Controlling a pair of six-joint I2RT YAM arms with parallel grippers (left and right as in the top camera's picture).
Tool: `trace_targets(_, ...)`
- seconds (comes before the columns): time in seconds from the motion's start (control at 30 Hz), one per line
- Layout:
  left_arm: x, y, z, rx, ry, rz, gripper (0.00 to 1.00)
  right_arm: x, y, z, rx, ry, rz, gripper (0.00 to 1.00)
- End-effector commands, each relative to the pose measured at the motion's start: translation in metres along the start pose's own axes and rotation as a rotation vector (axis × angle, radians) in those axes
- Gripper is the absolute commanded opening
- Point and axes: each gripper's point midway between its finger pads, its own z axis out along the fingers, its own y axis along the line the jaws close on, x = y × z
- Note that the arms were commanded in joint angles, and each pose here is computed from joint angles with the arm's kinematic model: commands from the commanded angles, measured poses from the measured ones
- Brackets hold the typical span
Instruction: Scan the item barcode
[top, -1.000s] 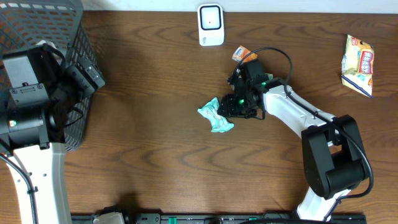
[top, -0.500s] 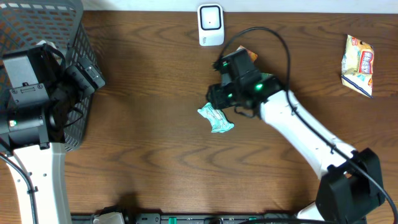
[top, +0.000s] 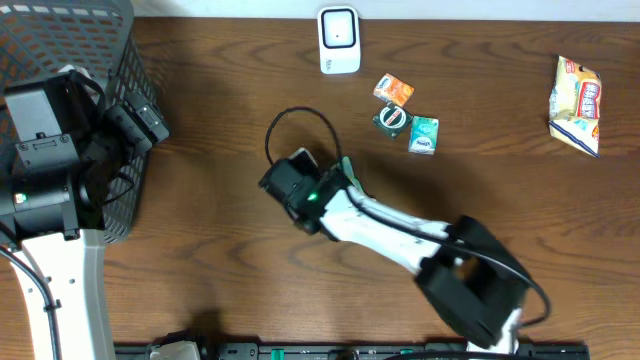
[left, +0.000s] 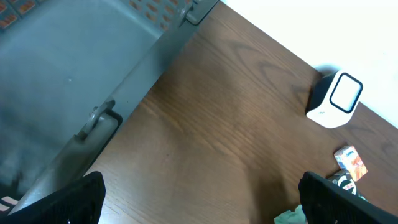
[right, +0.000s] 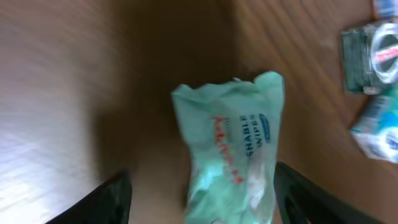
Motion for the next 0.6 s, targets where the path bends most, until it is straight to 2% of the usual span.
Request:
trace_targets(0.0, -0.001, 0.003, 0.000, -0.012, -0.003, 0.010, 0.98, 0.006, -0.013, 0.011, 0.180, 0.002, -0.059, 0.67)
trace_targets(0.1, -0.001, 0.003, 0.000, -0.012, -0.003, 0.010, 0.98, 0.012, -0.009, 0.017, 0.179, 0.025, -0.077, 0.62)
trace_targets(0.23, -0.001, 0.003, 0.000, -0.012, -0.003, 0.010, 0.98, 0.014, -0.004, 0.020, 0.155, 0.034, -0.075, 0.49)
trace_targets(0.57, -0.001, 0.003, 0.000, -0.013, -0.003, 0.010, 0.98, 0.019, -0.009, 0.032, 0.129, 0.066, -0.045, 0.44)
